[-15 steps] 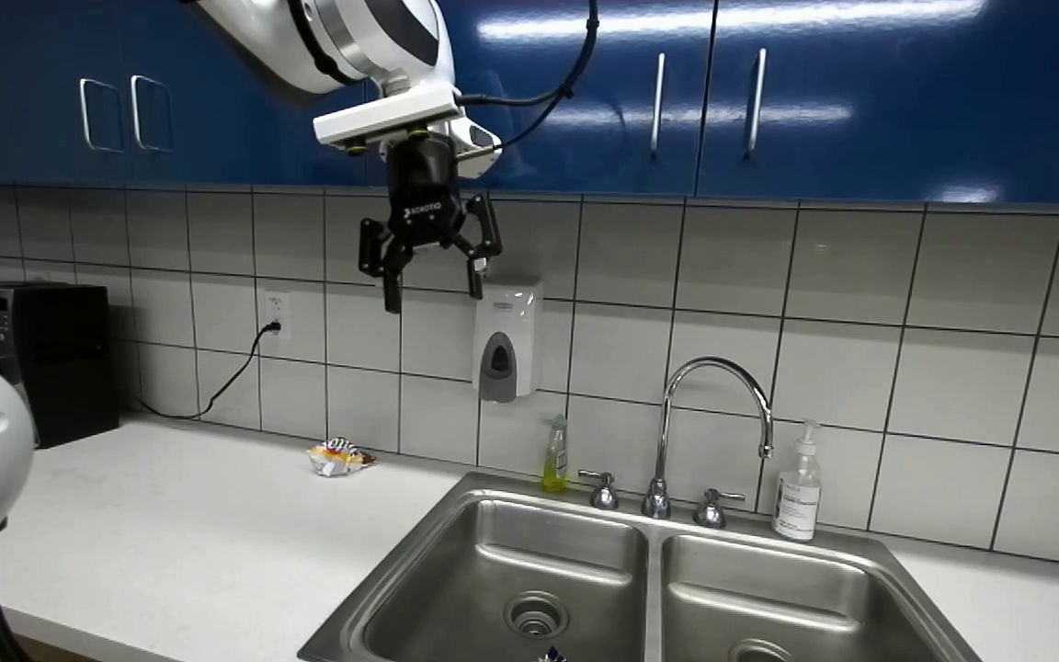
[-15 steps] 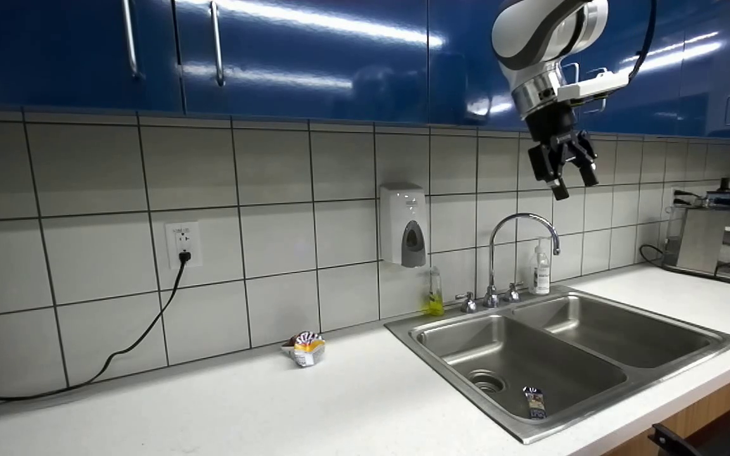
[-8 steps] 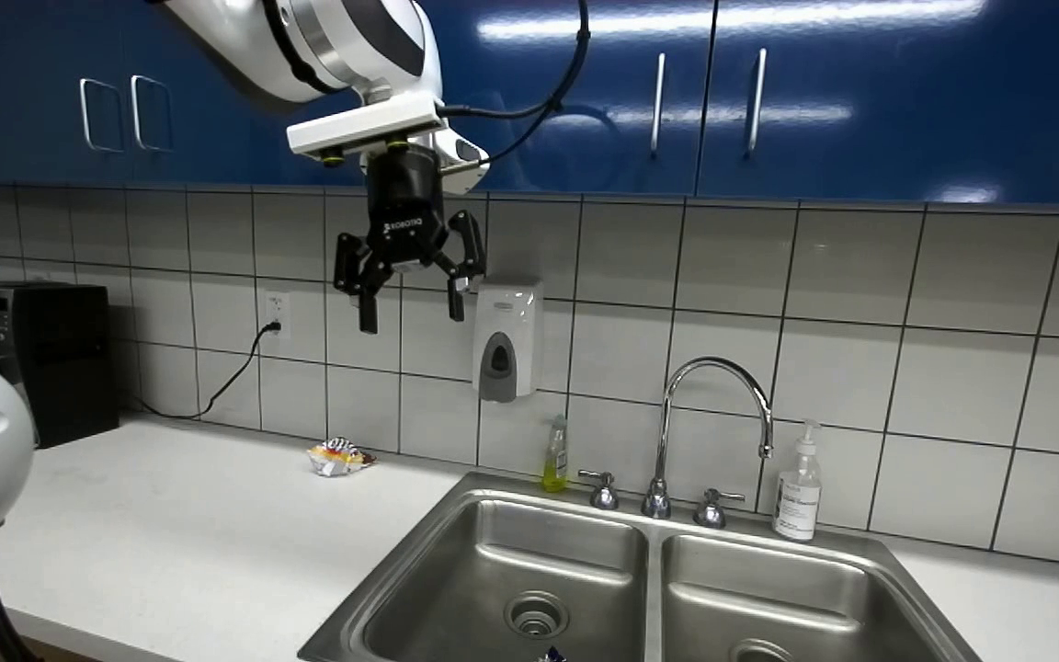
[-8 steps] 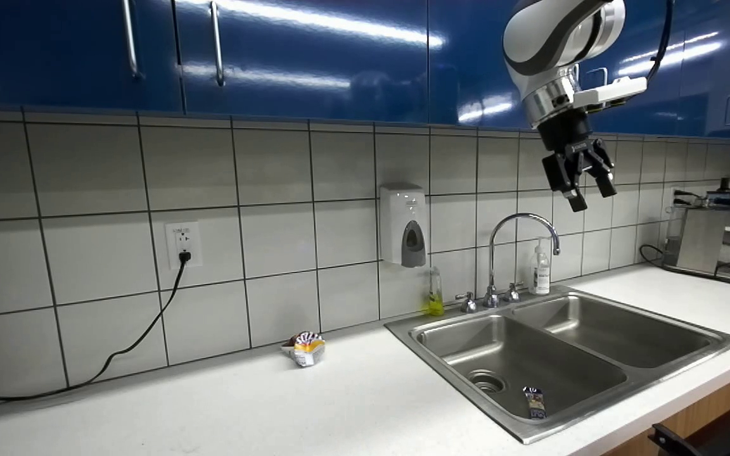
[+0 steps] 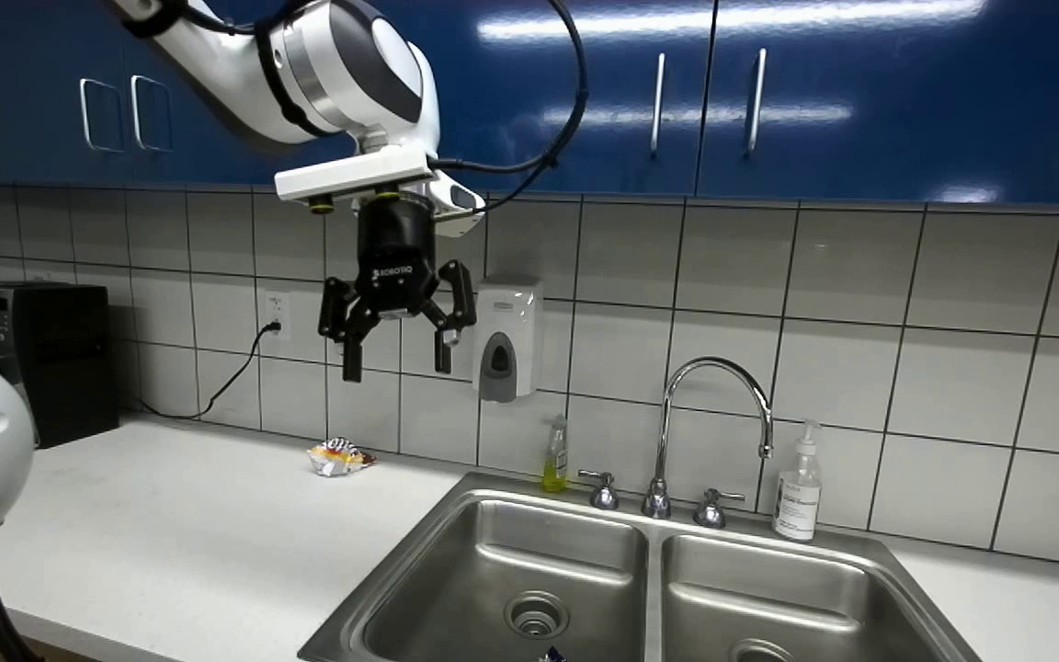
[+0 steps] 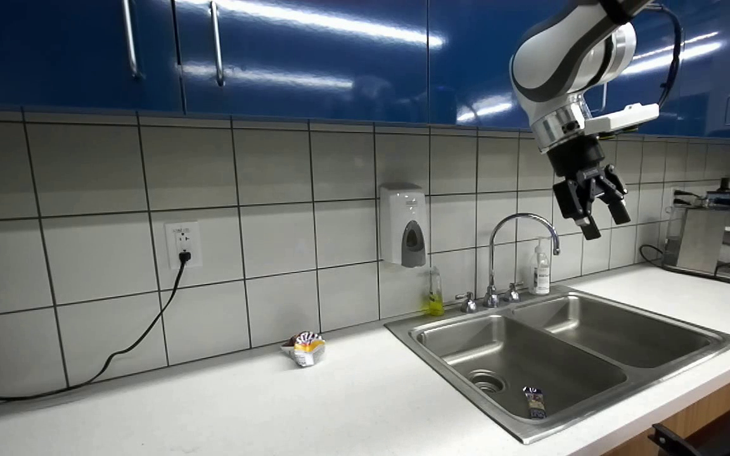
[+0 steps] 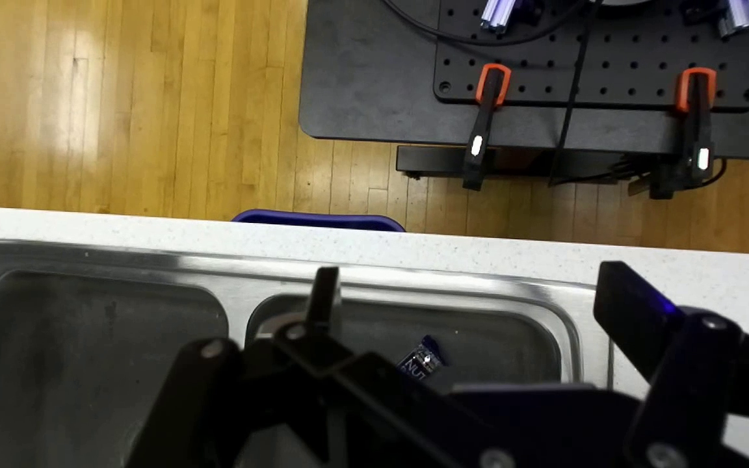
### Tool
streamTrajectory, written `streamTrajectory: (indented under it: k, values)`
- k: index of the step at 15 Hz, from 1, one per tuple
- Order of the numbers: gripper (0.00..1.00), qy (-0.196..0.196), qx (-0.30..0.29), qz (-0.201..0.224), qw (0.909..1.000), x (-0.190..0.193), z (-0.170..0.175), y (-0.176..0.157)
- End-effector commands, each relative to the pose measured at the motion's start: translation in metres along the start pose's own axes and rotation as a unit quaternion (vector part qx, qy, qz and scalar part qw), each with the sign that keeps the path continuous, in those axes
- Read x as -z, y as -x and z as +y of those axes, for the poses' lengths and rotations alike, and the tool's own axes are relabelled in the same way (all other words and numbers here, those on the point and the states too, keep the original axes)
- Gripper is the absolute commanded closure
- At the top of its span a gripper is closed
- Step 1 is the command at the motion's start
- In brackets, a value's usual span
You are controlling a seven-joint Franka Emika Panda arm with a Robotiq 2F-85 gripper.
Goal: Pick the granola bar up from the sink and place it on the counter top to the left of the sink
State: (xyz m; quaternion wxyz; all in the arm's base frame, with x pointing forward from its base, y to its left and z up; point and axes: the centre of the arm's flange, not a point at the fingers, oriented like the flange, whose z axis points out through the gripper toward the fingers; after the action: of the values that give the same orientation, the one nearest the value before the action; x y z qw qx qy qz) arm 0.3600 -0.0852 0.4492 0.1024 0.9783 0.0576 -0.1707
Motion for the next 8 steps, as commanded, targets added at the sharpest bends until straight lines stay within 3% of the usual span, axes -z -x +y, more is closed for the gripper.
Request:
streamTrajectory:
  k: [1,8]
  values:
    - [0.00,-0.007,-0.008,0.013,0.9999,-0.024,-0.004,-0.008]
    - [0.00,-0.016,-0.019,0.040,0.9989,-0.058,-0.010,-0.049]
